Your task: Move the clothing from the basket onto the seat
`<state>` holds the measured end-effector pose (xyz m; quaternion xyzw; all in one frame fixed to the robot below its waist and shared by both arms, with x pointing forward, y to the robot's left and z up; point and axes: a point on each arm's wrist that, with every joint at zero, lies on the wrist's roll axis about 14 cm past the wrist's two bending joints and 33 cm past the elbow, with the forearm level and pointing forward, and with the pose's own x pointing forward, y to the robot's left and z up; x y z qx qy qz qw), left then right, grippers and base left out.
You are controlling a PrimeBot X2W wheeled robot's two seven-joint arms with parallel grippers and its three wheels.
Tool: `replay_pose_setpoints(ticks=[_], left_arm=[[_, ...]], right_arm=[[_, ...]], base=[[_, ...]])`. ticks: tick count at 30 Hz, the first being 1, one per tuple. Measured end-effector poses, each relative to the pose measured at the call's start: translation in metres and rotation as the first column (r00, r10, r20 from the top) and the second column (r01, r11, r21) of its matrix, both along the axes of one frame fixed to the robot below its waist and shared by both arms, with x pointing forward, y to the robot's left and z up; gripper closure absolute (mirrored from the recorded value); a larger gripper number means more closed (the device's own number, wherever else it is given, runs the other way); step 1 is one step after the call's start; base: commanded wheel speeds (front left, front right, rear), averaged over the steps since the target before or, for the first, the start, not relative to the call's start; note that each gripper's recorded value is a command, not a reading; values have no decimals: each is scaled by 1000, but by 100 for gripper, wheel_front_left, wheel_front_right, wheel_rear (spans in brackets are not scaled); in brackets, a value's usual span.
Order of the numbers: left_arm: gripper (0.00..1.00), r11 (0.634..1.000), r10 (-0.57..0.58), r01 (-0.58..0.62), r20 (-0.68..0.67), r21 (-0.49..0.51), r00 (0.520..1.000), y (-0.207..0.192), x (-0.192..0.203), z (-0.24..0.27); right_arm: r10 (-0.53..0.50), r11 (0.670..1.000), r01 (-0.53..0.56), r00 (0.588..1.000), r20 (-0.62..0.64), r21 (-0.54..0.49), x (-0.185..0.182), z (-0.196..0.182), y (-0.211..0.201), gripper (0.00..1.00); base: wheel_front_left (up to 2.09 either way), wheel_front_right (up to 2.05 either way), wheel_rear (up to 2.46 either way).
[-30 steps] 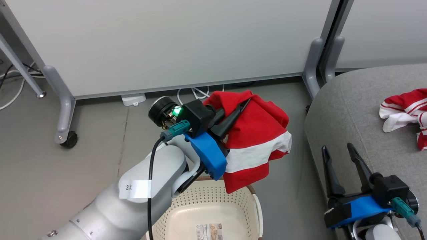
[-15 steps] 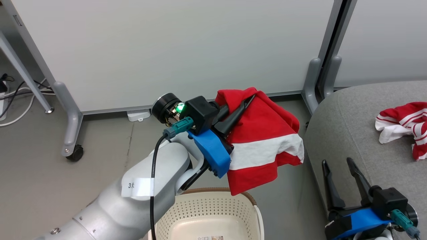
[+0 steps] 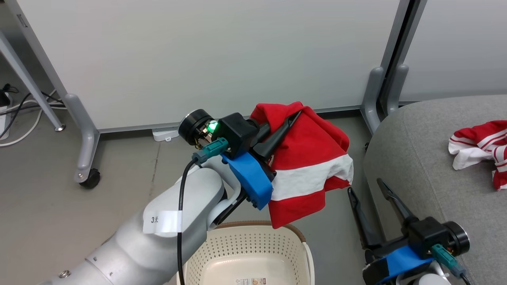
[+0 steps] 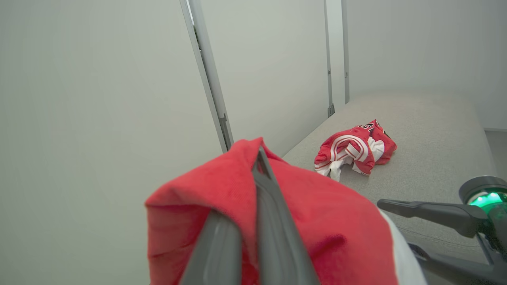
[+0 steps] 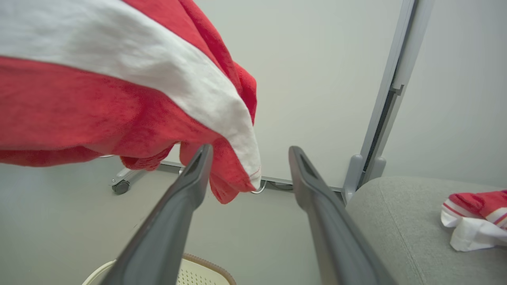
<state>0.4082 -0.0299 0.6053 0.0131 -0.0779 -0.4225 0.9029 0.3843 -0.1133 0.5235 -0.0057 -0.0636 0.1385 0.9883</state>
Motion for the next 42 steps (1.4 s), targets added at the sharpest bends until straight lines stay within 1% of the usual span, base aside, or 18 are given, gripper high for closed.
replay_pose_setpoints(ticks=[10,14,19,28,42], left_arm=[[100,1000,2,-2,-6,-2,1000,-1,3,-3],[100,1000,-1,1,-9,-1,1000,-3,3,-5],[100,1000,-14,14,-10,1,1000,-7,-1,-7],[100,1000,-15,15,-14,7,1000,-7,-5,-9],[100,1000,-13,13,-20,10,1000,-8,-5,-10]], right_arm=[[133,987,-125,989,71,-99,6,19,26,0],[191,970,-177,979,74,-166,10,19,38,0],[229,954,-203,968,100,-219,21,28,45,0],[259,935,-211,955,144,-285,29,42,50,0],[251,927,-184,952,177,-328,31,53,42,0]], base=[[0,0,0],[0,0,0],[0,0,0],[0,0,0],[0,0,0]])
